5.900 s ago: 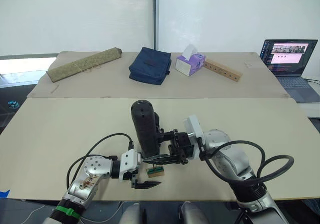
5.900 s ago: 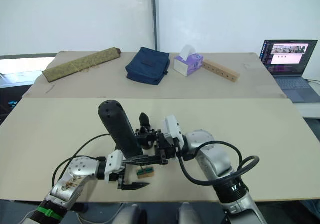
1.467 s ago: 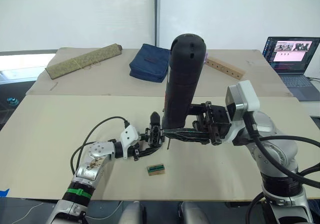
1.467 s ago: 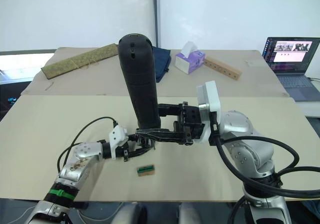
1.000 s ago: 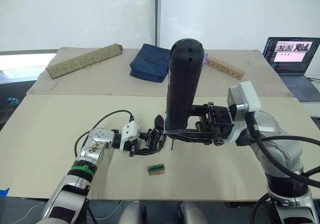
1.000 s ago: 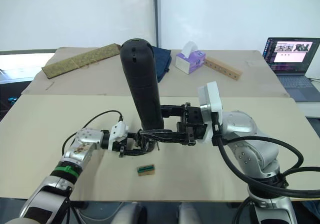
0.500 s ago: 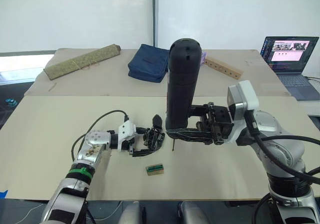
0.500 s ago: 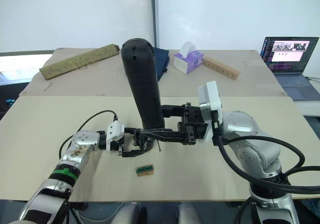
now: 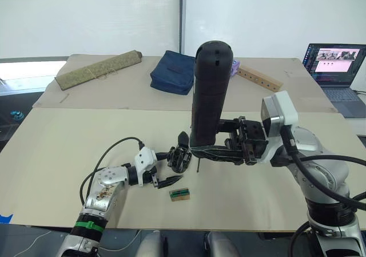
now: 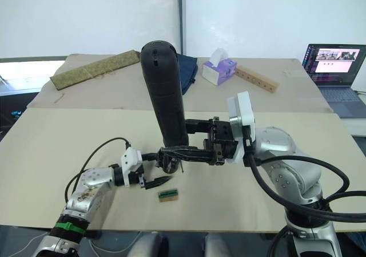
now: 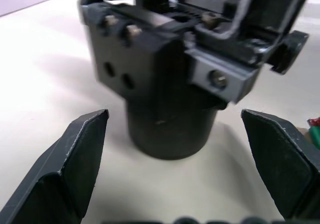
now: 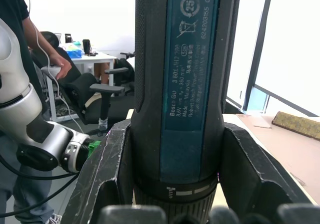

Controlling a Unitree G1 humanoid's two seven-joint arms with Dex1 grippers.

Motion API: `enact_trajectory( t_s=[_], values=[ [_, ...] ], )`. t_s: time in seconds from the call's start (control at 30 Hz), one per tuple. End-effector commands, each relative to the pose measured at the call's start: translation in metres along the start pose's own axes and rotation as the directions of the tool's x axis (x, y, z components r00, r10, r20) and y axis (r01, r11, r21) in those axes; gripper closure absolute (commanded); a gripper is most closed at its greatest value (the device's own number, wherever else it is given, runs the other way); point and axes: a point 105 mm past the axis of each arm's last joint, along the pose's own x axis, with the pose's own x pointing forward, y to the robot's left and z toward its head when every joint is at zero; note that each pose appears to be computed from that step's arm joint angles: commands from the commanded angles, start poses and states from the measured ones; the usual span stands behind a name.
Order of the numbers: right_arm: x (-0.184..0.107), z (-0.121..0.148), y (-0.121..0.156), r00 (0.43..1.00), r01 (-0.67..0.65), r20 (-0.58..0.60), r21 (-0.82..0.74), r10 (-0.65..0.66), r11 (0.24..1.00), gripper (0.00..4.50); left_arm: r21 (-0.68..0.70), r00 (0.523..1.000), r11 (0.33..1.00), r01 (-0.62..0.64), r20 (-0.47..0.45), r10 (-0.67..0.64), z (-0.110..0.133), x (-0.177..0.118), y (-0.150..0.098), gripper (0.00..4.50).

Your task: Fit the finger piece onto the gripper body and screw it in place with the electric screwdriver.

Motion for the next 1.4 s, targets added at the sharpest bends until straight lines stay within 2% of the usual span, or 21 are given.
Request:
enact_trajectory(
  t_s=[0.03,0.33,0.43,0.5,0.77,0.87,1.2,1.4],
  values=[
    [0.0,0.018,0.0,0.999,-0.007,0.041,-0.067,0.01,0.998,2.57,-0.032,1.0,0.999,0.011,-0.001,-0.011,-0.002,0.007,-0.005,0.01],
    [0.001,0.019,-0.001,0.999,-0.002,0.039,-0.073,0.004,0.997,2.57,-0.033,0.999,0.999,0.02,-0.027,-0.02,-0.007,0.01,-0.006,0.01],
    [0.001,0.02,-0.001,0.999,0.0,0.04,-0.075,0.003,0.997,2.57,-0.028,0.999,0.999,0.034,-0.029,-0.035,-0.007,0.015,-0.008,0.79],
    [0.002,0.02,-0.002,0.999,0.0,0.04,-0.076,0.003,0.997,2.57,-0.024,0.999,0.999,0.034,-0.035,-0.035,-0.008,0.019,-0.007,1.72],
    [0.003,0.021,-0.002,0.999,0.0,0.043,-0.079,0.003,0.997,2.57,-0.023,0.998,0.999,0.035,-0.043,-0.036,-0.008,0.025,-0.009,1.72],
    [0.005,0.025,-0.001,0.999,-0.006,0.053,-0.083,0.01,0.997,2.57,-0.016,0.998,0.999,0.045,-0.044,-0.046,-0.008,0.024,-0.011,2.13],
    [0.025,0.055,0.0,0.989,-0.071,0.124,-0.043,0.076,0.997,2.57,-0.021,0.996,0.998,0.06,-0.07,-0.061,-0.009,0.021,-0.012,2.13],
    [0.036,0.054,-0.006,0.992,-0.073,0.101,-0.02,0.074,0.997,2.57,-0.027,0.996,0.998,0.056,-0.073,-0.058,-0.009,0.021,-0.013,2.13]
  ],
)
